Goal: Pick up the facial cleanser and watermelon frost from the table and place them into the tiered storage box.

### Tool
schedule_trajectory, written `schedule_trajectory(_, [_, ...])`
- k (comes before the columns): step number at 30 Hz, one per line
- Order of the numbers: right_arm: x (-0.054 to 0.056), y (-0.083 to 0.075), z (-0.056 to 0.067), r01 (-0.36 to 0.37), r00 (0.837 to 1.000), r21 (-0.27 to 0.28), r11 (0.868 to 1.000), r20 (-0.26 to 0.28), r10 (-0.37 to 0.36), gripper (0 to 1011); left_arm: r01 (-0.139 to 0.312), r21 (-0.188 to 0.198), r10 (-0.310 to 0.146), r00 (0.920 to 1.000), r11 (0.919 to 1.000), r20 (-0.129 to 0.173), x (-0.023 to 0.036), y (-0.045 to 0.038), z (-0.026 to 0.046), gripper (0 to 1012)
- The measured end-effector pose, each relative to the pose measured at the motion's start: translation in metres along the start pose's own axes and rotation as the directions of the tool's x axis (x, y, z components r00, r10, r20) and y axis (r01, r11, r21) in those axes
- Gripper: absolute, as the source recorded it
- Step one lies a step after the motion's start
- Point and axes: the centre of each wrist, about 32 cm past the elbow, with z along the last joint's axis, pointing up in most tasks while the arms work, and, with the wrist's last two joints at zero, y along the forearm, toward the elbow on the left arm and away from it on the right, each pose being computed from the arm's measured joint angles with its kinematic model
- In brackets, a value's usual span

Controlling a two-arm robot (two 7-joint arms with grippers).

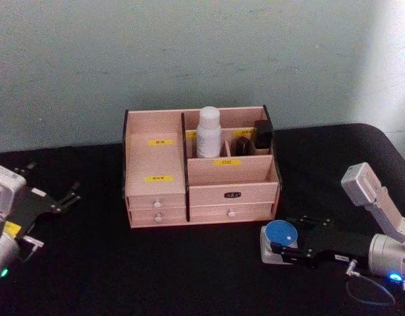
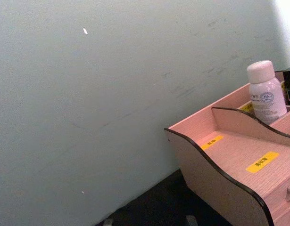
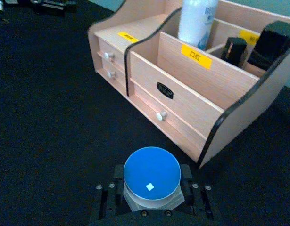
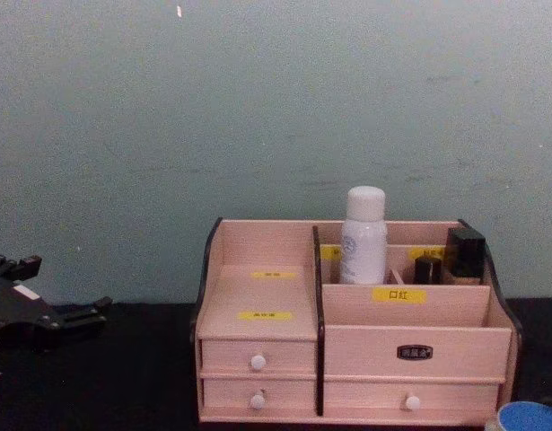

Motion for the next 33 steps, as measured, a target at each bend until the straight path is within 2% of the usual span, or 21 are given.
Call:
schedule_trajectory(15, [0.002, -0.002, 0.013, -0.062, 0.997, 0.062, 0.996, 0.040, 0.059, 712, 0.000, 0.000, 0.000, 1.0000, 1.0000, 0.000, 0.0000, 0.0000, 0.0000, 1001])
schedule_trajectory(23, [0.001, 0.008, 0.027, -0.106, 0.993, 0.105, 0.989, 0.062, 0.100, 712, 0.000, 0.000, 0.000, 1.0000, 1.0000, 0.000, 0.0000, 0.0000, 0.0000, 1001])
schedule_trajectory(33, [-0.003, 0.023, 0.047, -0.168, 0.983, 0.159, 0.973, 0.099, 0.153, 712, 0.000, 0.000, 0.000, 1.0000, 1.0000, 0.000, 0.0000, 0.0000, 0.0000, 1001])
